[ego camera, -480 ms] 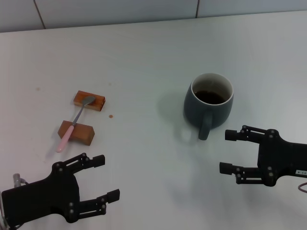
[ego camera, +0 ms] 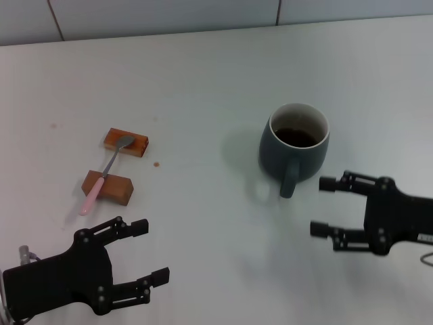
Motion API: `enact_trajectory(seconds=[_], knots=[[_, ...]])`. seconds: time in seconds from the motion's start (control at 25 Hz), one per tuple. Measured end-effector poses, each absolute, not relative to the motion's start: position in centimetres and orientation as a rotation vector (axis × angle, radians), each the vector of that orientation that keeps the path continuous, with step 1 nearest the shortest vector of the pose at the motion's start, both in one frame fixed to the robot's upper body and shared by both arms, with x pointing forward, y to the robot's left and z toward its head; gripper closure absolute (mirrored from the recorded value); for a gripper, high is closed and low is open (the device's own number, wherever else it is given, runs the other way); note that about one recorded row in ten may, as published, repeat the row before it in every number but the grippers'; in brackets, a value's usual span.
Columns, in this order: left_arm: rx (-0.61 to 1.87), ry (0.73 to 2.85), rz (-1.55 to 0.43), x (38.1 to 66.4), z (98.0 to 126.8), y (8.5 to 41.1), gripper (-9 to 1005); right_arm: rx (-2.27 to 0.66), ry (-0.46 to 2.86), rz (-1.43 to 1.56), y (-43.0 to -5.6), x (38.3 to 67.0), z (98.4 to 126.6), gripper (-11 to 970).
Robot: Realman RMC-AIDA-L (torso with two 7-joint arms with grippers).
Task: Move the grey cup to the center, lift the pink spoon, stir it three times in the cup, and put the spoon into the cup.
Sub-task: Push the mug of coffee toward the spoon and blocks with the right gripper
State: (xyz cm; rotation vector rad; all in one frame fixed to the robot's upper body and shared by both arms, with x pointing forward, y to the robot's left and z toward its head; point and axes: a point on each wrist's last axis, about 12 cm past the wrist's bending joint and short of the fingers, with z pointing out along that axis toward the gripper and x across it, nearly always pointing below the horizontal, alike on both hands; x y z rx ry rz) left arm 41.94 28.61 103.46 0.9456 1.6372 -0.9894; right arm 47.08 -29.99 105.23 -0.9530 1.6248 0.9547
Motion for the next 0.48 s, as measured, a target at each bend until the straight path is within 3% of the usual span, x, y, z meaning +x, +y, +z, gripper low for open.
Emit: enact_trajectory(seconds=[0.48], knots=[[0.945,1.635,-0.991,42.0,103.4,28.5,154,-0.490,1.494,0.553,-33.5,47.1,104.6,159]])
